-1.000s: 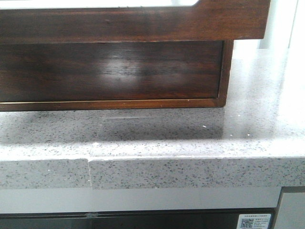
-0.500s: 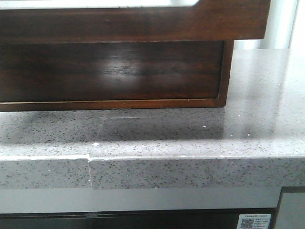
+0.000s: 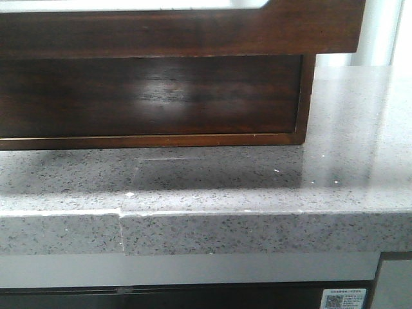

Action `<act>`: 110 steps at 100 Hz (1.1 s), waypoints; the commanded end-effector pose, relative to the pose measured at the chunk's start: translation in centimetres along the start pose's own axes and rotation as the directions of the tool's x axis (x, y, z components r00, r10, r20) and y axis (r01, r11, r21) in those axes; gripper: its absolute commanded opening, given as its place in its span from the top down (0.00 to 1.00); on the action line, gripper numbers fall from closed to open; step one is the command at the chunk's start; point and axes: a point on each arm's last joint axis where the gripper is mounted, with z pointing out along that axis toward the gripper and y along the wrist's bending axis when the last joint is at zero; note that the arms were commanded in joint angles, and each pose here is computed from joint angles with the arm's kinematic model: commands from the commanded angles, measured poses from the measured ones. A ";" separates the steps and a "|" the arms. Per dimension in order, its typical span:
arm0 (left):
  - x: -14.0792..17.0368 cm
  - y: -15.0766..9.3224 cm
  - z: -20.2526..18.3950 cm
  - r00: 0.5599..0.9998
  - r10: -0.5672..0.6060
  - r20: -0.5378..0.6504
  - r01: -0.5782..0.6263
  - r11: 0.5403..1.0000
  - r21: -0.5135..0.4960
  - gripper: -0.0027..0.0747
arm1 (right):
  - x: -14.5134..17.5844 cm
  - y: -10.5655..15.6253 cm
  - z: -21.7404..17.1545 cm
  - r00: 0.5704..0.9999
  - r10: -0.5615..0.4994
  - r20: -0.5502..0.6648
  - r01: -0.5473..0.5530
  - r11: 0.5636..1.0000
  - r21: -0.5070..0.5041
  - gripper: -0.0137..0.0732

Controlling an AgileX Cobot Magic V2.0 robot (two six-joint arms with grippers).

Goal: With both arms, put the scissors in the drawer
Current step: 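Lift the scissors with the right gripper and carry them over the drawer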

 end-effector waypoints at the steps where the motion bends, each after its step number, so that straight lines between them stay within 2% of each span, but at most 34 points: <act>1: -0.8 1.2 0.3 0.998 -0.046 0.047 0.049 0.998 -0.050 0.59 | -1.4 -0.4 -0.6 0.995 -0.053 0.085 0.048 0.997 0.067 0.92; 11: -0.8 1.2 0.3 0.998 -0.046 0.047 0.049 0.998 -0.050 0.59 | -1.2 -0.2 1.1 0.996 -0.082 0.041 0.080 0.995 0.059 0.92; 51: -0.7 1.2 0.3 0.998 -0.047 0.043 0.049 0.998 -0.050 0.59 | 0.1 0.0 5.1 0.994 -0.078 -0.072 0.077 0.997 -0.016 0.92; 95: -0.6 1.2 0.3 0.998 -0.047 0.028 0.049 0.998 -0.051 0.59 | 0.6 0.1 6.0 0.991 -0.081 -0.110 0.077 0.996 -0.038 0.92; 103: -0.6 1.2 0.3 0.998 -0.047 0.028 0.049 0.998 -0.051 0.59 | 0.6 0.1 6.0 0.991 -0.081 -0.110 0.077 0.996 -0.038 0.86; 110: -0.6 1.2 0.3 0.998 -0.047 0.028 0.049 0.998 -0.051 0.59 | 0.6 0.2 6.0 0.990 -0.081 -0.111 0.077 0.996 -0.039 0.74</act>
